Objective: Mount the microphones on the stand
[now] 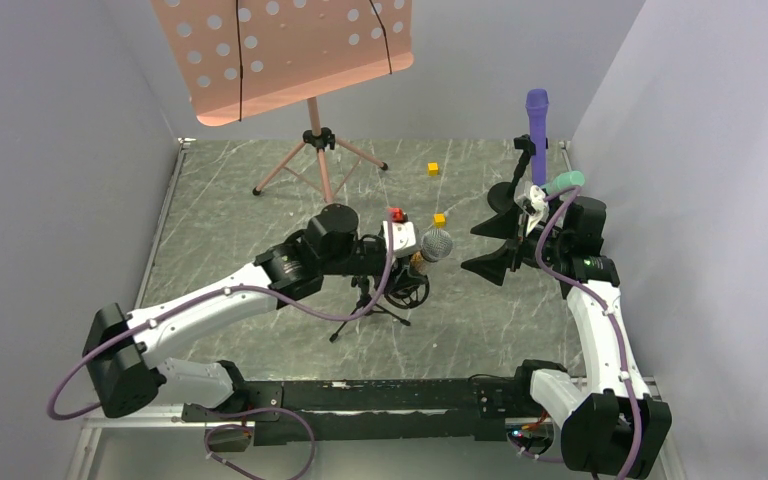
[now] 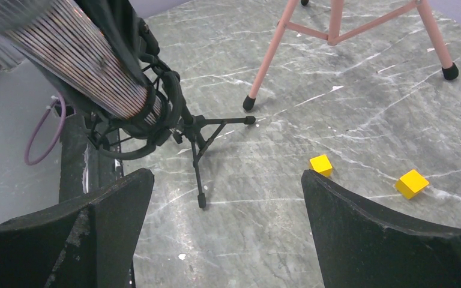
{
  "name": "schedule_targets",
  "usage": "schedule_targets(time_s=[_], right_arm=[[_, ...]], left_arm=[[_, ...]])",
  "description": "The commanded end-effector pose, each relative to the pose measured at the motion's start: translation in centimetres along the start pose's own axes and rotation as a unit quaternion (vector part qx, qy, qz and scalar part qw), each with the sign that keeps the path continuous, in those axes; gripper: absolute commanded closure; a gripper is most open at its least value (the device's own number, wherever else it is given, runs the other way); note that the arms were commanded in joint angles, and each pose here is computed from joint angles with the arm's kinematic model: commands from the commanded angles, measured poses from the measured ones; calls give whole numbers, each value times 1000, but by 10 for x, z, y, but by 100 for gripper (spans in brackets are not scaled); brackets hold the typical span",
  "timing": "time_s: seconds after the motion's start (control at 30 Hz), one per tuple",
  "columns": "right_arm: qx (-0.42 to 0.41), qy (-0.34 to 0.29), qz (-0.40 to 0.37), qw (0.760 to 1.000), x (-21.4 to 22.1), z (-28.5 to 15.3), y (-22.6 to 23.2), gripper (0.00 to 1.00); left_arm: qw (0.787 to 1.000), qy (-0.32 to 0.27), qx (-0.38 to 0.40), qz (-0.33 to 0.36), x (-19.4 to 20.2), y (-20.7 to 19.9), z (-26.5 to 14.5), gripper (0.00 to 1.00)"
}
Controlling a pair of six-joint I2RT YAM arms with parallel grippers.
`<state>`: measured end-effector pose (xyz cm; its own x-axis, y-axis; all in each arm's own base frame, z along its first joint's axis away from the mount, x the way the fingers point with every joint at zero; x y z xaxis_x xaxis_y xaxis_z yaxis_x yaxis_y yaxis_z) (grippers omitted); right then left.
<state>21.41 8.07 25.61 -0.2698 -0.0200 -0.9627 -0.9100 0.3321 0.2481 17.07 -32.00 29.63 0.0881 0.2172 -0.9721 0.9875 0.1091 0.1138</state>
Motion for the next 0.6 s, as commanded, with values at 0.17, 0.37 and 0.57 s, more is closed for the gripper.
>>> schedule_targets(time_s=[0.17, 0.37, 0.57], right_arm=[[1, -2, -21, 1000, -4, -1, -1, 0], [0, -2, -20, 1000, -4, -1, -1, 0], [1, -1, -22, 1000, -4, -1, -1, 0]], left_arm=[[970, 214, 26, -114, 121, -21, -15, 100], [971, 207, 7, -121, 123, -20, -16, 100], [972, 193, -47, -127, 100, -9, -22, 61]])
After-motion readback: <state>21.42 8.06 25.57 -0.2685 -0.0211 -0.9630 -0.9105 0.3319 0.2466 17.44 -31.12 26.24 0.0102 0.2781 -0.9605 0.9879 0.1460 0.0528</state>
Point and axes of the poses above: each gripper's point midway between its finger pads, its own z axis out along the fingers, its own y axis along the line the jaws close on, x = y × z, the point moved 6 cm from there along -z, back along the fingers, and after that the axes turned 4 degrees about z, right-handed, at the moved point
